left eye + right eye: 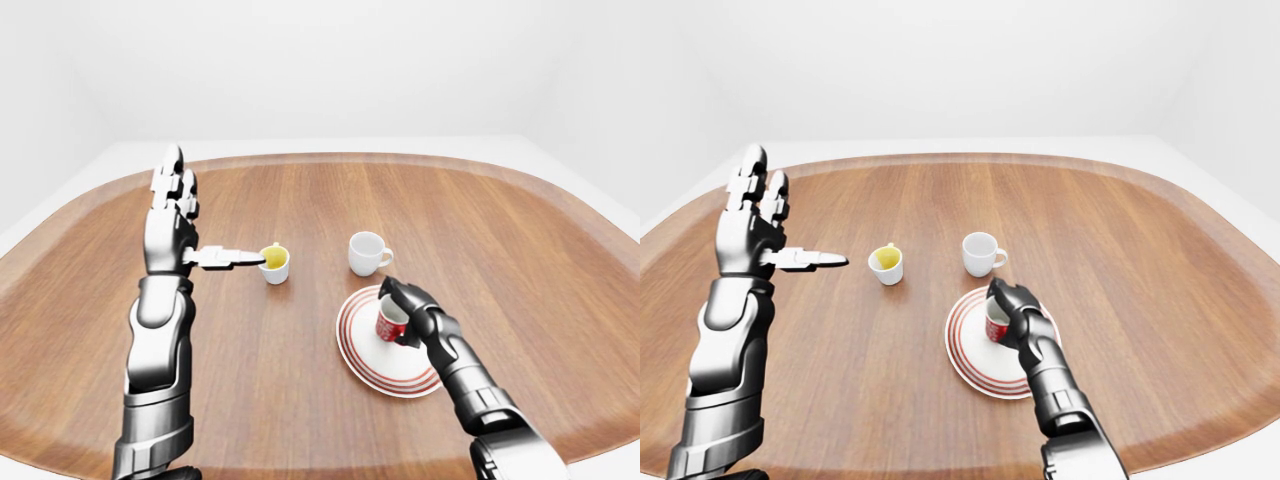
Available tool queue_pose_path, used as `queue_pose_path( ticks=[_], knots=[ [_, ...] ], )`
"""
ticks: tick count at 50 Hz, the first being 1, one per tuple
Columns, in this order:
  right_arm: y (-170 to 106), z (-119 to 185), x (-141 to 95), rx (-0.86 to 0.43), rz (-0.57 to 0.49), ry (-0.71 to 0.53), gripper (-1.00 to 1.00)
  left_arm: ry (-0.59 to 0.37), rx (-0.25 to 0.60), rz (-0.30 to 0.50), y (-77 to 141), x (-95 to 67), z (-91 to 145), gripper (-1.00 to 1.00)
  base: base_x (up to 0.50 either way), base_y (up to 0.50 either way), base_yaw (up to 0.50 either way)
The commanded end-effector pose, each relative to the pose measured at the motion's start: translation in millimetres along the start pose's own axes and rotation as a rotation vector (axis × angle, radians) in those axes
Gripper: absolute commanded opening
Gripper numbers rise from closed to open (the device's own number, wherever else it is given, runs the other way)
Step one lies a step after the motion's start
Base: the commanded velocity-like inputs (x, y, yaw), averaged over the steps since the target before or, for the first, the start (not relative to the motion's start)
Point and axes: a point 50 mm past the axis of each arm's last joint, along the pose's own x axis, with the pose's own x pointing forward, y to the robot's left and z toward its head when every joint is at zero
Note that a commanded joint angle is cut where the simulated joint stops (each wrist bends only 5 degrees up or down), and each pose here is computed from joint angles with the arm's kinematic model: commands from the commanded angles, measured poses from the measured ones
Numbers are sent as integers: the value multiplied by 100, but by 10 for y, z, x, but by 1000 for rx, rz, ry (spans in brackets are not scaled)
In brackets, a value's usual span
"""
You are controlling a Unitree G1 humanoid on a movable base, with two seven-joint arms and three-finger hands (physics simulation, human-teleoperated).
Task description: Pick up the red mug and put it on the plate
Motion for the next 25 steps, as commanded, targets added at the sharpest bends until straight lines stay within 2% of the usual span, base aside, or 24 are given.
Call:
queue_pose_path(
  ticks=[1,7,8,9,10,11,12,14,15,25],
  knots=[
    [-52,12,-12,-103,-9,16,-100,-15,1,2,10,1,36,100,0,0,0],
    [-61,25,-20,-106,-12,11,-100,-17,2,6,25,-3,41,100,0,0,0],
    [-61,26,-21,-106,-12,11,-88,-17,2,6,25,-3,41,100,0,0,0],
    [-60,27,-20,-106,-12,11,-62,-21,3,6,26,-4,51,100,0,0,0],
    [-58,27,-20,-107,-12,11,-45,-23,3,6,27,-3,56,100,0,0,0],
    [-53,28,-20,-107,-10,11,-11,-27,3,6,27,-2,65,100,0,0,0],
    [-52,28,-19,-106,-9,11,8,-28,3,6,27,-1,67,100,0,0,0],
    [-52,26,-16,-106,-8,13,65,-29,3,6,25,0,70,100,0,0,0],
    [-54,24,-14,-106,-8,14,100,-29,3,5,23,2,69,100,0,0,0],
    [-48,15,-24,-106,-8,14,100,-26,2,2,10,7,63,100,0,0,0]
  ],
)
